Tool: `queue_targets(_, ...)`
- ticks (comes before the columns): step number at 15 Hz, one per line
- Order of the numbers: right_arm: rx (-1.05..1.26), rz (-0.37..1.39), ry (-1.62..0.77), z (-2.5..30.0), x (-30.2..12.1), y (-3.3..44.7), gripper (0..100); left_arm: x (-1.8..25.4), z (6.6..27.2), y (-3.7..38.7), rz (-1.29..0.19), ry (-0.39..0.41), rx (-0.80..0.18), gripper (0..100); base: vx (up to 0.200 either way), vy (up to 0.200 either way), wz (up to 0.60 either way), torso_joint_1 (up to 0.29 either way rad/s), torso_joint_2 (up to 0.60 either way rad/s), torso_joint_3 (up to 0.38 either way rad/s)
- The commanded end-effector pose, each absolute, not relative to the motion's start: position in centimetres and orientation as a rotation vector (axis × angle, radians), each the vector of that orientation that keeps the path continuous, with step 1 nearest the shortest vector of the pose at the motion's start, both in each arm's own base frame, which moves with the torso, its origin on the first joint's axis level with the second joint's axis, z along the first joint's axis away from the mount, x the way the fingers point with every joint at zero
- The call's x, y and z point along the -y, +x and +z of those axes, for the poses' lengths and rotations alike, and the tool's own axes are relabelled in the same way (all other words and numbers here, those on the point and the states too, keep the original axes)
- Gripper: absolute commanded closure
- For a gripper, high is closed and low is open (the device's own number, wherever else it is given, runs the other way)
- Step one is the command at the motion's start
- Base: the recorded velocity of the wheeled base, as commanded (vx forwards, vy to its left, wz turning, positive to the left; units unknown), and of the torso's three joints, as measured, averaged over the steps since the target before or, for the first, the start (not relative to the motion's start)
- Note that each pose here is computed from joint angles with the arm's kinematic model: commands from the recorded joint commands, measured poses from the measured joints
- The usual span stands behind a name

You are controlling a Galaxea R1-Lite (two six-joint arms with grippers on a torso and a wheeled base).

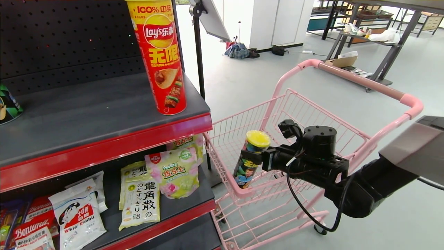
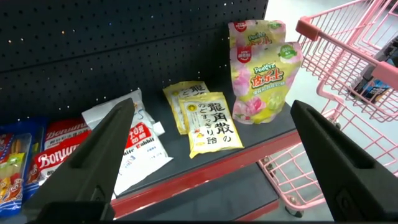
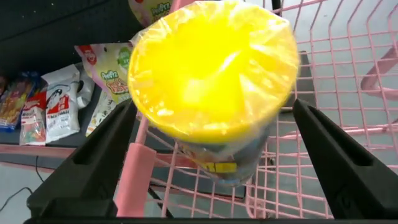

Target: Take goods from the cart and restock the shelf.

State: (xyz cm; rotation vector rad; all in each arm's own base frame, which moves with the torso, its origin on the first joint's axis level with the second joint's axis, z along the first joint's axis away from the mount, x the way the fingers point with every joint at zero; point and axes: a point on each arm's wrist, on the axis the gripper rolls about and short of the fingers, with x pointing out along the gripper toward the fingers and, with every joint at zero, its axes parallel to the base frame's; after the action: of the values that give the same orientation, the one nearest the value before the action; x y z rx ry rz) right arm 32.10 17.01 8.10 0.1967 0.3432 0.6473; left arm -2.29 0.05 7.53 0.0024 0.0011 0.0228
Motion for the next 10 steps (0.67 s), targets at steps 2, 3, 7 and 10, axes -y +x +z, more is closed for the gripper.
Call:
queue_targets(2,-0.344,0.652,0.196,7.7,-17.5,32.6,0,-0.1,7.5,-2.3,0.023,0.003,-0.002,0,0.000,0.000,0.00,0.000,0.00,0.000)
queue_targets(3,-0.345,0.641,0.193,6.9,-18.3,33.4,0,-0.1,7.5,-2.3,0.023,0.003,-0.002,0,0.000,0.000,0.00,0.000,0.00,0.000)
queue_targets(7,-0.333,0.633,0.198,6.5,-18.9,34.3,0,-0.1,7.5,-2.3,0.023,0.005,-0.002,0,0.000,0.000,0.00,0.000,0.00,0.000)
queue_targets(10,-0.342,0.634,0.202,6.1,-19.3,34.3,100,-0.1,7.5,-2.3,0.023,0.008,-0.002,0,0.000,0.000,0.00,0.000,0.00,0.000)
